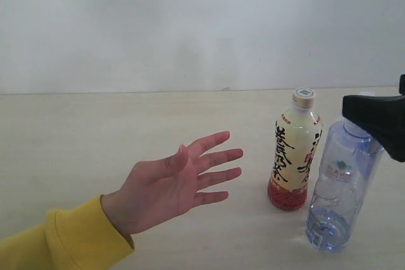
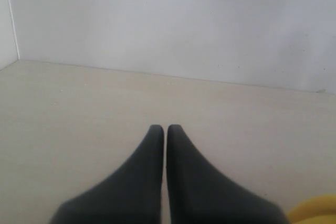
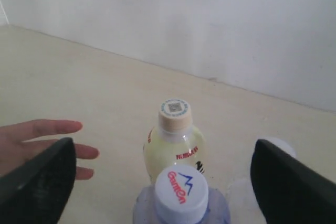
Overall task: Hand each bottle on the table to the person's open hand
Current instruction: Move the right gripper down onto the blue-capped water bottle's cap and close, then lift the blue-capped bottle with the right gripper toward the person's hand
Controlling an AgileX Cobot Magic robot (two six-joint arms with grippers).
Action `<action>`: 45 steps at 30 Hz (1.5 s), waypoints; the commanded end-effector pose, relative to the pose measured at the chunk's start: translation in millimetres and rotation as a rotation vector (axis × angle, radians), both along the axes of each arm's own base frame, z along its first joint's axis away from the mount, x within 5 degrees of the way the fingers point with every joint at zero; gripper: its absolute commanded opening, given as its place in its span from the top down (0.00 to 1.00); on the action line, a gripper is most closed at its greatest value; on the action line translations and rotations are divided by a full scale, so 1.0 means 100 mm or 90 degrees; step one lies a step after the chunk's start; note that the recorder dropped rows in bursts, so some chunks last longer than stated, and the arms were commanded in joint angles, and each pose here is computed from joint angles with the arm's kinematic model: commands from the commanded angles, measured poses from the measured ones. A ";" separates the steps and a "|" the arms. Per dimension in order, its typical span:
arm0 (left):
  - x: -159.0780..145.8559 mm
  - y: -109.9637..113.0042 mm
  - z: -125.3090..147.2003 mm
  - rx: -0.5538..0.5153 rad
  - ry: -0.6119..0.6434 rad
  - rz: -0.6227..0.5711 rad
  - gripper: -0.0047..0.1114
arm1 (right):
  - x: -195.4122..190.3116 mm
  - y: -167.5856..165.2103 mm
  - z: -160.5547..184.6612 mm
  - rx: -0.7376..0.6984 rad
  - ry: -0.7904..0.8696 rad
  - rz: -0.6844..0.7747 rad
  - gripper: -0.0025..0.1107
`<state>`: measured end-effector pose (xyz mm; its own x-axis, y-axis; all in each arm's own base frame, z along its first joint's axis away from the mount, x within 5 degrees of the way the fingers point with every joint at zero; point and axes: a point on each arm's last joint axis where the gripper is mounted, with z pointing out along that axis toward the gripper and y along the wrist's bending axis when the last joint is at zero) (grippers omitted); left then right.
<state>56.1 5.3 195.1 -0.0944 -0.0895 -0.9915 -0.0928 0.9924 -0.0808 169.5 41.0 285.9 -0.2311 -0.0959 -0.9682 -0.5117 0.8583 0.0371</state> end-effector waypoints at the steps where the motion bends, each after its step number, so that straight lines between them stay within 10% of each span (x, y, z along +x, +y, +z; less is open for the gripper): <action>1: 0.00 0.00 0.02 0.004 -0.007 0.002 0.92 | 0.08 0.02 -0.04 -0.041 0.001 -0.035 0.24; 21: 0.00 0.00 0.02 0.004 -0.007 0.002 0.92 | 0.34 0.09 -0.31 -0.080 0.058 -0.024 0.25; 25: 0.00 0.00 0.02 0.004 -0.007 0.002 0.92 | 0.35 0.07 -0.31 -0.085 0.063 -0.037 0.43; 31: 0.00 0.00 0.02 0.004 -0.007 0.002 0.92 | 0.34 0.09 -0.31 -0.068 0.066 -0.030 0.99; 45: 0.00 0.00 0.02 0.004 -0.007 0.002 0.92 | 0.10 0.07 0.02 0.016 0.001 -0.055 0.98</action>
<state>56.1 5.3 195.1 -0.0944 -0.0895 -0.9915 -0.0928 0.9924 -0.0808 190.3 46.8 272.5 -0.2907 -0.1126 -0.9502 -0.4306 0.9022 0.0248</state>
